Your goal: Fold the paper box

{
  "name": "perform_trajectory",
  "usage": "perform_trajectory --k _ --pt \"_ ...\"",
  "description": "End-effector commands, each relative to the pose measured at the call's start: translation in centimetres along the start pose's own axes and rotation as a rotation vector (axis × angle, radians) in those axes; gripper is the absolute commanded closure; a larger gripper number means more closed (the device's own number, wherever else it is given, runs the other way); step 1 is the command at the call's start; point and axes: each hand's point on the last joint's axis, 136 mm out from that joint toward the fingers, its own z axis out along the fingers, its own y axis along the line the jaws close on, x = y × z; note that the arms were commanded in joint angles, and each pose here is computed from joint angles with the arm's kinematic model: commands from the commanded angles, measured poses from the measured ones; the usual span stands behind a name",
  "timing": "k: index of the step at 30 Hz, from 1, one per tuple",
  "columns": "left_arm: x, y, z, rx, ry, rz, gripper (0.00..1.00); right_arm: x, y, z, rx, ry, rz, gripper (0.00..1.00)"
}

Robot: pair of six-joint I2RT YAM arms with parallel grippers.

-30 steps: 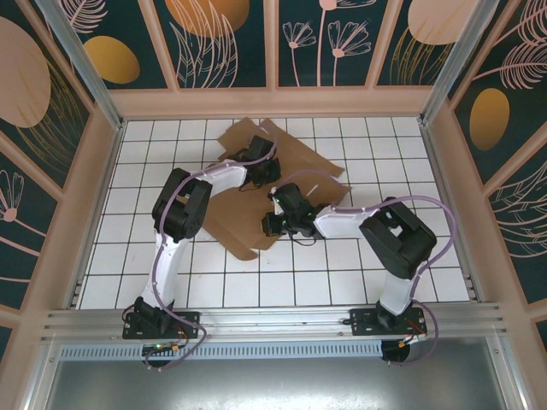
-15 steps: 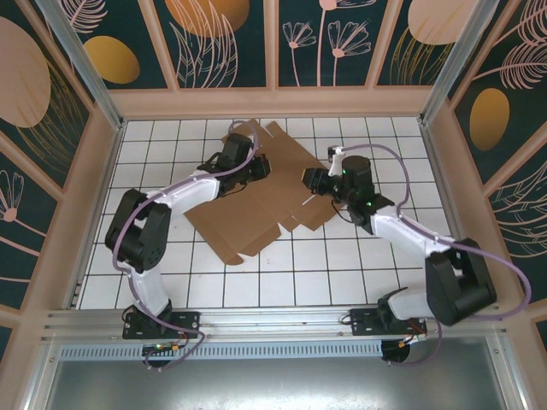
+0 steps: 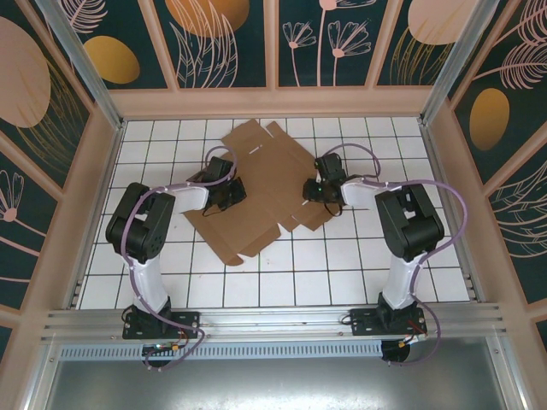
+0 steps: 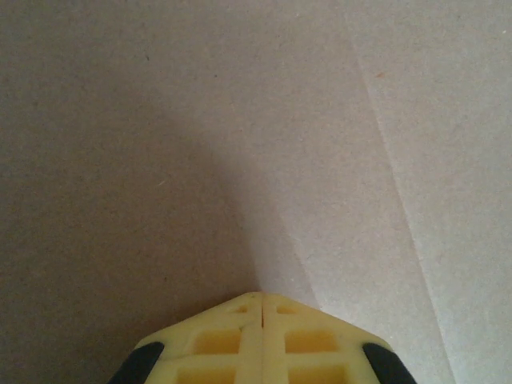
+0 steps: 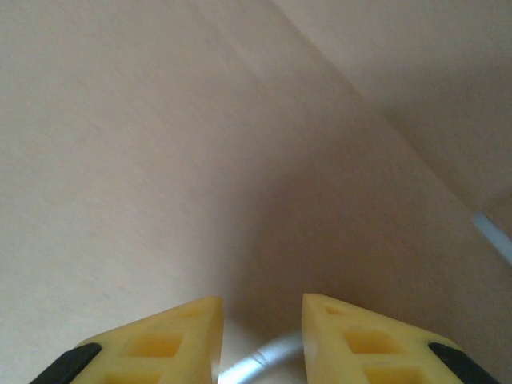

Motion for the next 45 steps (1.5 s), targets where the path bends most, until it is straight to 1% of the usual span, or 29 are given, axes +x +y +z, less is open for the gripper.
perform_trajectory --k 1,3,6,8,9,12,13,14,15,16,19,22,23,25,28,31,33,35,38,40,45 --pt "0.9 1.1 0.8 -0.038 0.031 -0.023 1.0 2.9 -0.8 -1.2 0.056 0.035 -0.006 0.68" --pt "1.0 1.4 1.0 -0.053 0.036 -0.019 1.0 4.8 -0.3 -2.0 0.045 0.05 -0.008 0.68" --pt "1.1 1.7 0.9 -0.067 0.04 -0.012 1.0 7.8 0.9 -3.5 -0.01 0.084 -0.007 0.68" --pt "1.2 1.9 0.8 -0.079 0.042 -0.004 1.0 9.0 2.4 -4.9 -0.09 0.092 -0.013 0.67" --pt "1.3 1.9 0.7 -0.084 0.043 -0.001 1.0 8.8 3.3 -5.9 -0.146 0.077 -0.01 0.64" --pt "0.7 1.2 -0.2 -0.068 0.021 0.015 1.0 6.2 4.8 -9.4 -0.22 -0.027 -0.008 0.42" --pt "0.3 0.6 -0.6 -0.048 0.009 0.021 1.0 5.2 5.5 -10.6 -0.25 -0.063 -0.013 0.29" --pt "-0.2 -0.3 -1.0 -0.019 0.0 0.032 1.0 3.4 4.6 -11.5 -0.249 -0.108 0.022 0.18" --pt "-0.5 -1.0 -1.3 0.002 -0.005 0.042 1.0 2.3 4.3 -12.1 -0.26 -0.133 0.035 0.13" --pt "-0.9 -1.8 -1.6 0.024 -0.011 0.053 1.0 1.1 3.6 -12.6 -0.266 -0.157 0.055 0.1" --pt "-2.2 -4.0 -2.0 0.081 -0.024 0.092 0.99 -2.3 0.9 -12.7 -0.244 -0.222 0.117 0.1" --pt "-2.1 -4.3 -0.9 0.12 0.03 0.081 0.97 -4.8 -1.9 -11.3 -0.179 -0.242 0.12 0.09" --pt "-1.9 -4.2 -0.4 0.129 0.053 0.073 0.97 -5.2 -2.6 -10.4 -0.174 -0.228 0.121 0.08" --pt "-1.4 -3.6 0.3 0.127 0.08 0.063 0.97 -5.6 -3.4 -8.6 -0.209 -0.176 0.123 0.07" --pt "-1.3 -2.4 0.8 0.113 0.088 0.059 0.97 -5.3 -4.4 -6.1 -0.21 -0.107 0.087 0.06" --pt "-1.1 -1.1 1.4 0.122 0.112 0.033 0.99 -4.8 -3.7 -5.0 -0.327 -0.06 0.067 0.06" --pt "-0.7 -0.2 2.0 0.138 0.135 0.002 1.0 -4.1 -2.8 -4.5 -0.433 -0.014 0.082 0.07" --pt "-0.5 0.2 2.3 0.138 0.143 -0.007 1.0 -3.3 -2.6 -3.6 -0.477 0.031 0.103 0.08" --pt "0.0 0.5 2.8 0.14 0.161 -0.014 1.0 -1.9 -2.6 -1.7 -0.503 0.103 0.139 0.1" --pt "0.4 1.0 3.1 0.13 0.172 -0.018 1.0 -1.3 -2.1 -1.1 -0.534 0.131 0.148 0.11" --pt "1.2 1.7 3.8 0.125 0.192 -0.038 1.0 -0.6 0.7 -1.7 -0.675 0.156 0.136 0.19"
